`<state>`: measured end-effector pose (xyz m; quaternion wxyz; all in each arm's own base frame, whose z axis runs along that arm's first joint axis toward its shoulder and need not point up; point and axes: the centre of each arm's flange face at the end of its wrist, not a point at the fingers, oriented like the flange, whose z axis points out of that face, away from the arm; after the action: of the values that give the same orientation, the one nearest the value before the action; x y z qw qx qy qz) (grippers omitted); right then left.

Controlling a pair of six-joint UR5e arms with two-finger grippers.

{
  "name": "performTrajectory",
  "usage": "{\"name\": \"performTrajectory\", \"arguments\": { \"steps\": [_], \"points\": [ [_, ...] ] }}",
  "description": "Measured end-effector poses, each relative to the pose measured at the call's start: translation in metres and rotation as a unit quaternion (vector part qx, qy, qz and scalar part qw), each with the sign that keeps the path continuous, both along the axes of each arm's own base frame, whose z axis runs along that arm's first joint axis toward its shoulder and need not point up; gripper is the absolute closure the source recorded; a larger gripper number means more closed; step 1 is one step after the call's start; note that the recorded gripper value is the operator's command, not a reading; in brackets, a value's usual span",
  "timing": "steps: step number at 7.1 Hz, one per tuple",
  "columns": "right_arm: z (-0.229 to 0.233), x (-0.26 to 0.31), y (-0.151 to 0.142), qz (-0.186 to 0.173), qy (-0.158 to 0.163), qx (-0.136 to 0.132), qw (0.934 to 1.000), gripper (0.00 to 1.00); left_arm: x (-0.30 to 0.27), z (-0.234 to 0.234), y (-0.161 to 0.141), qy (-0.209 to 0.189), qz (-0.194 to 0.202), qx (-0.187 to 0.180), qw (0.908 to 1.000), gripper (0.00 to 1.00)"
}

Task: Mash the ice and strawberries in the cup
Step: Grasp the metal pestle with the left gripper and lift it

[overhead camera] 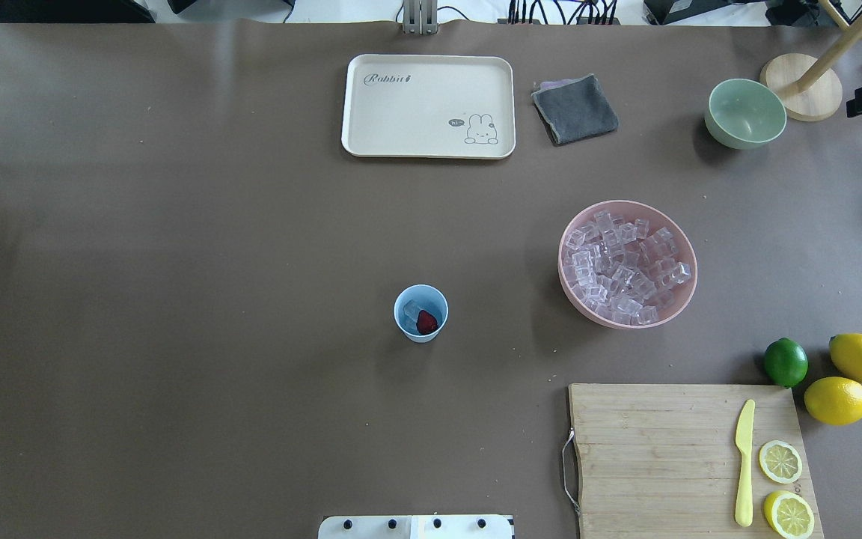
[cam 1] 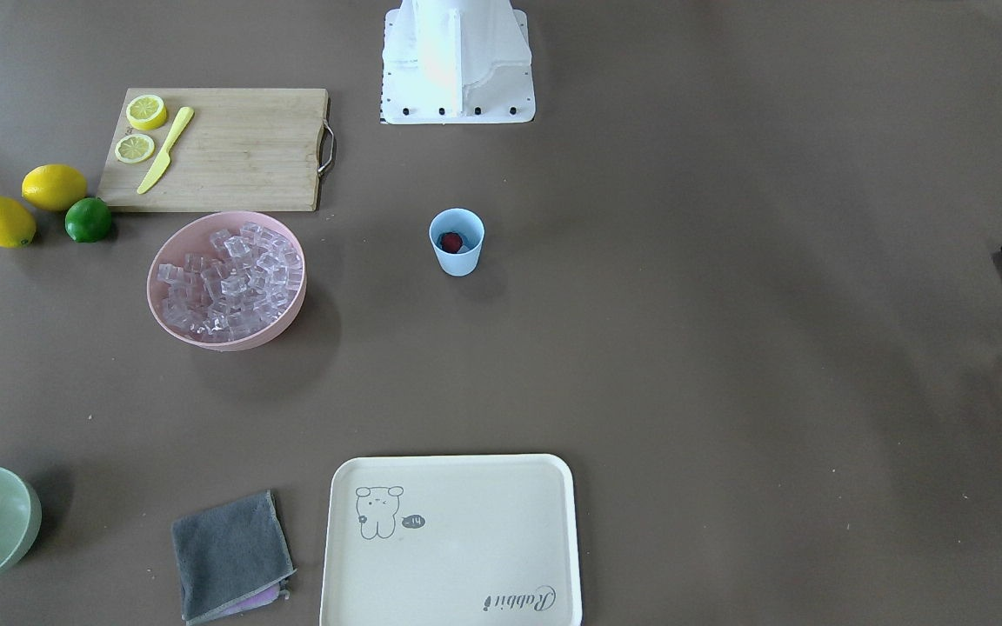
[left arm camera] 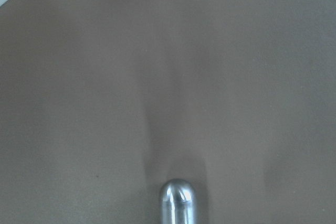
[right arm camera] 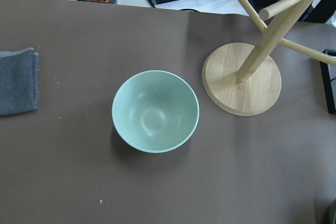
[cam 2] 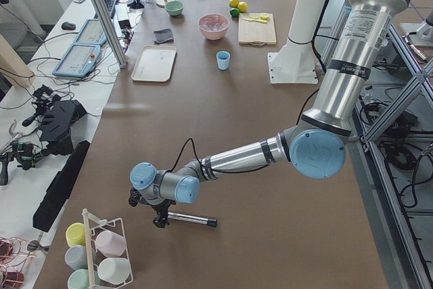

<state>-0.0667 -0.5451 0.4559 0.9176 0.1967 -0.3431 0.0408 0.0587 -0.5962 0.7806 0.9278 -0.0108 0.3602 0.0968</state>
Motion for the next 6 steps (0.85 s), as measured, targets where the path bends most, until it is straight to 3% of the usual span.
{"name": "performTrajectory", "arguments": {
  "steps": [3, 6],
  "points": [
    [-0.0009, -0.0003, -0.0002, 0.0, 0.0, 0.001, 1.0, 0.0, 0.0038, 0.0007, -0.0032, -0.004, 0.003, -0.001, 1.0, 0.23],
    [-0.0044, -0.001, -0.0017, 0.0, -0.001, 0.004, 1.0, 0.0, 0.0042, 0.0047, -0.0039, -0.019, 0.003, 0.0, 0.9998, 0.37]
  ]
}}
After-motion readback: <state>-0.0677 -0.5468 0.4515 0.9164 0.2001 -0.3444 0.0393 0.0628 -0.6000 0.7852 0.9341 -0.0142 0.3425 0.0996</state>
